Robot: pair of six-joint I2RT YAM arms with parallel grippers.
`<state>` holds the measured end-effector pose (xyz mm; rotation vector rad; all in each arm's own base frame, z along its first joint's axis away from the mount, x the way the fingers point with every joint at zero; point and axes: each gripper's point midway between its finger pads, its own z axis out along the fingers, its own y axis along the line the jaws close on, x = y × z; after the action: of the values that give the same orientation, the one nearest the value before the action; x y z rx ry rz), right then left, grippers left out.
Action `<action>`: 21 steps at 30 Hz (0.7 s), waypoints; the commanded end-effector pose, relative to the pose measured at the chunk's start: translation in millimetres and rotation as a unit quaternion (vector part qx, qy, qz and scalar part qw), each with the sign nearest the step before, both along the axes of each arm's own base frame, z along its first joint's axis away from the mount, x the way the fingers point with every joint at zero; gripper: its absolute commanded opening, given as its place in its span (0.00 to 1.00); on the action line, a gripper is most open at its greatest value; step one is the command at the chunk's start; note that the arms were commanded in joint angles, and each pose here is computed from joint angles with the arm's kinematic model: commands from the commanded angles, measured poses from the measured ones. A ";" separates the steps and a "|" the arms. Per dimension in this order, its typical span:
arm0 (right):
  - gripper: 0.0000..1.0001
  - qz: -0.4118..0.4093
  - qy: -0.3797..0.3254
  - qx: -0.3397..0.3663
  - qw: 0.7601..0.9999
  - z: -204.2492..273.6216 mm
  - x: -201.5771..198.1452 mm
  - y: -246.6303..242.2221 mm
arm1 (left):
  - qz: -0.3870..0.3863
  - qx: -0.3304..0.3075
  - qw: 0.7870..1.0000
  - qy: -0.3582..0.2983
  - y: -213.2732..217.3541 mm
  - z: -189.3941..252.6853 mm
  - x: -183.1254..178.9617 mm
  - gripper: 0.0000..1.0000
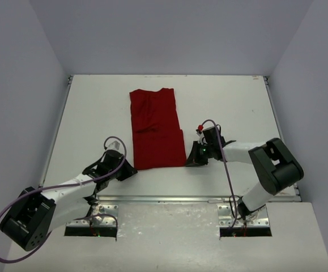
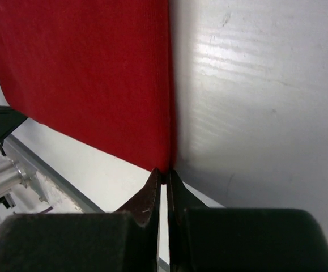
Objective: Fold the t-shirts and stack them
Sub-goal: Fold the tshirt
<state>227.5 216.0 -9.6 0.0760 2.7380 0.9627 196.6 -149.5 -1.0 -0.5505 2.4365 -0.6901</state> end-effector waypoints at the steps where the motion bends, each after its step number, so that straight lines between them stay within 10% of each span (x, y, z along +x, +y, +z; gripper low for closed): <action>1: 0.01 0.002 -0.036 0.007 0.999 14.8 1.7 0.2 | -0.027 -0.012 0.999 -0.036 -6.4 15.6 3.7 0.00; 21: 0.01 0.014 -0.050 0.033 0.998 41.7 -3.8 4.6 | -0.007 0.016 0.999 -0.038 6.3 28.0 4.2 0.06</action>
<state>222.2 215.5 20.3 0.0328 2.6510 1.0067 190.3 -144.2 10.7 -0.4683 2.4215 -0.6789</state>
